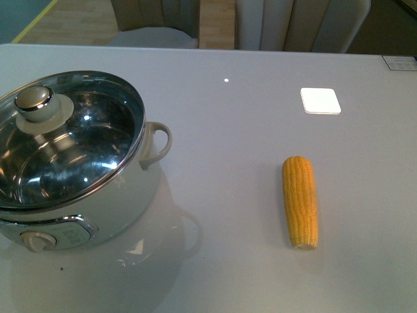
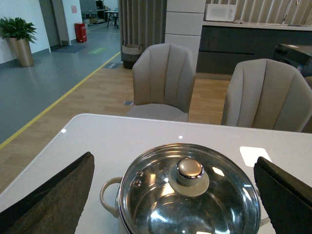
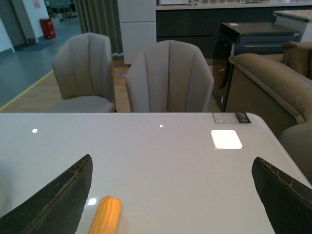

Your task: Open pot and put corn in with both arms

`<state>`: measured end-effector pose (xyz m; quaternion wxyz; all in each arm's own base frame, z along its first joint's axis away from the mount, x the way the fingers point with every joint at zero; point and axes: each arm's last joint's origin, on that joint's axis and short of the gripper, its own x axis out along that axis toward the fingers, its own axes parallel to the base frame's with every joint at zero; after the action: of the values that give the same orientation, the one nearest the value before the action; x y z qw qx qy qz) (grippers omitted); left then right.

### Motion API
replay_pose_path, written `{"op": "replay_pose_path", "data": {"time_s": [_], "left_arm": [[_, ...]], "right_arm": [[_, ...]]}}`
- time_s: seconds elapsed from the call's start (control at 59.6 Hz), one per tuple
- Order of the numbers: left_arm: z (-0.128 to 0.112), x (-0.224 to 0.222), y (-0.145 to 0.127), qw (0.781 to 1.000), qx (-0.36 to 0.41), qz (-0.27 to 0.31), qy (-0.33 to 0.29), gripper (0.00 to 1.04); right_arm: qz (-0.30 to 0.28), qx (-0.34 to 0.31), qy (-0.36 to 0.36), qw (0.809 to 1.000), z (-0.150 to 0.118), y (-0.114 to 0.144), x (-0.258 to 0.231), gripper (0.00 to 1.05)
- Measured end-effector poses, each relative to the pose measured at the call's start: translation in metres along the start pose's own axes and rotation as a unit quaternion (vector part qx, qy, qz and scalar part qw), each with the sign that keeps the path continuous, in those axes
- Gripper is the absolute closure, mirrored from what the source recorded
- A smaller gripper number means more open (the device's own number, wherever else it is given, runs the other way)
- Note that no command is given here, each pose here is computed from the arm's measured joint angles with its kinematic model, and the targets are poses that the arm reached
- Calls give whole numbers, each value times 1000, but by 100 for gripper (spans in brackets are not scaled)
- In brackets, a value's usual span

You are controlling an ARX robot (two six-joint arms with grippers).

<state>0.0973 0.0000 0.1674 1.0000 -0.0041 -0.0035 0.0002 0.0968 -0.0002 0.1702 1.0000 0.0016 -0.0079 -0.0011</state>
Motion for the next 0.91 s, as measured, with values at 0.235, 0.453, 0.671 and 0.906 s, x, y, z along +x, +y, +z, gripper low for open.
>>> {"op": "replay_pose_path", "data": {"time_s": [0.235, 0.453, 0.671, 0.906], "left_arm": [[0, 0, 0, 1000, 0, 0, 0, 7], [0, 0, 0, 1000, 0, 0, 0, 7], [-1, 0, 0, 1000, -9, -16, 22, 7], [15, 37, -1, 950, -164, -101, 246, 7]], "right_arm": [[0, 0, 0, 1000, 0, 0, 0, 9], [0, 0, 0, 1000, 0, 0, 0, 9], [0, 0, 0, 1000, 0, 0, 0, 9], [0, 0, 0, 1000, 0, 0, 0, 9]]}}
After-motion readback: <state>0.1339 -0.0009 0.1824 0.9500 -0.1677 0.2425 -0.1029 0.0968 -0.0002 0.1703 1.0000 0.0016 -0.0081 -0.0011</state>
